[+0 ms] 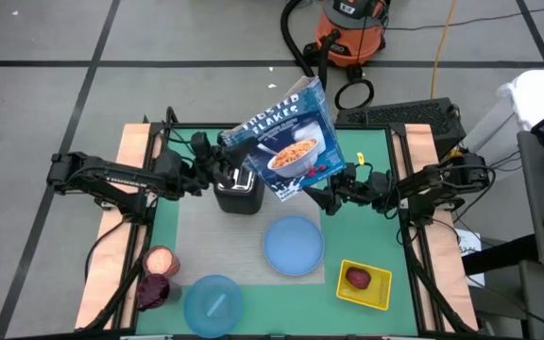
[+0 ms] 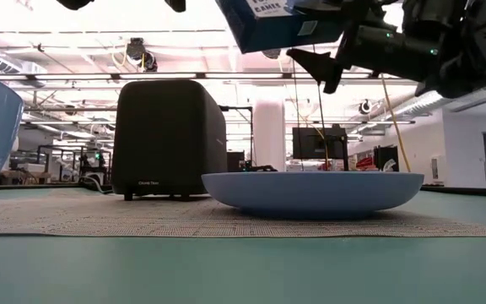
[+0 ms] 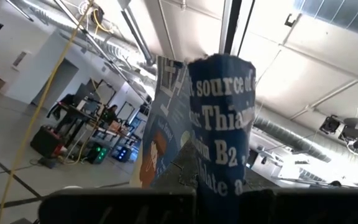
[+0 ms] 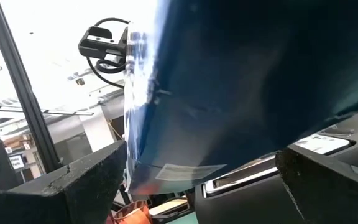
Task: Arrange a breakfast setting
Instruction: Pour the cereal into the blue bowl
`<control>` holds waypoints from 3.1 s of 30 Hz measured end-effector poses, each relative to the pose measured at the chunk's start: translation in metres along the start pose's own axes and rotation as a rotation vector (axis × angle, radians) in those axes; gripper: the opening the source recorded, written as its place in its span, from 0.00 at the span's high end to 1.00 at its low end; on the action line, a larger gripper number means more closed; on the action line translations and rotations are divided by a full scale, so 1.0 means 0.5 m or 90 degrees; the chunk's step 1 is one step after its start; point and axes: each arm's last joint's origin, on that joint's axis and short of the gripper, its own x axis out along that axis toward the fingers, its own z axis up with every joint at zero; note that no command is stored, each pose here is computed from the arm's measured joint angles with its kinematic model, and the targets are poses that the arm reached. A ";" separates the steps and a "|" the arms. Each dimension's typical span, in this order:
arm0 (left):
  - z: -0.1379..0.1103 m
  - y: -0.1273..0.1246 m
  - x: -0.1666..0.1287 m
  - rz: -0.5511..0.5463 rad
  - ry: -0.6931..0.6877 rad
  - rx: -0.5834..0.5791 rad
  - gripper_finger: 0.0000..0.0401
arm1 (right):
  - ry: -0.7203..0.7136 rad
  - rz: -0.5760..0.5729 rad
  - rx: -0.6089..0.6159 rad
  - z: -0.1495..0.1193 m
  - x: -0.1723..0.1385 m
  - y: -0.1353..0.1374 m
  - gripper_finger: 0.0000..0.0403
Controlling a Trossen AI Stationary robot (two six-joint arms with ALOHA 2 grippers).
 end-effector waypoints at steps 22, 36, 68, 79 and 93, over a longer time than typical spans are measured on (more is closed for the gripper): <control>-0.014 -0.012 -0.005 -0.028 0.027 0.004 0.99 | -0.015 -0.098 -0.056 -0.004 -0.014 -0.015 0.02; -0.023 -0.008 -0.006 -0.012 0.068 0.017 0.99 | 0.024 0.000 -0.087 -0.009 -0.015 -0.008 0.02; -0.024 -0.010 -0.006 -0.042 0.079 0.064 0.99 | -0.029 0.014 -0.072 0.015 0.023 0.007 0.18; -0.034 -0.006 -0.007 -0.040 0.095 0.119 0.85 | -0.026 0.020 -0.086 0.014 0.024 0.008 0.29; -0.036 -0.005 -0.007 -0.042 0.098 0.154 0.62 | -0.029 0.016 -0.084 0.016 0.024 0.008 0.29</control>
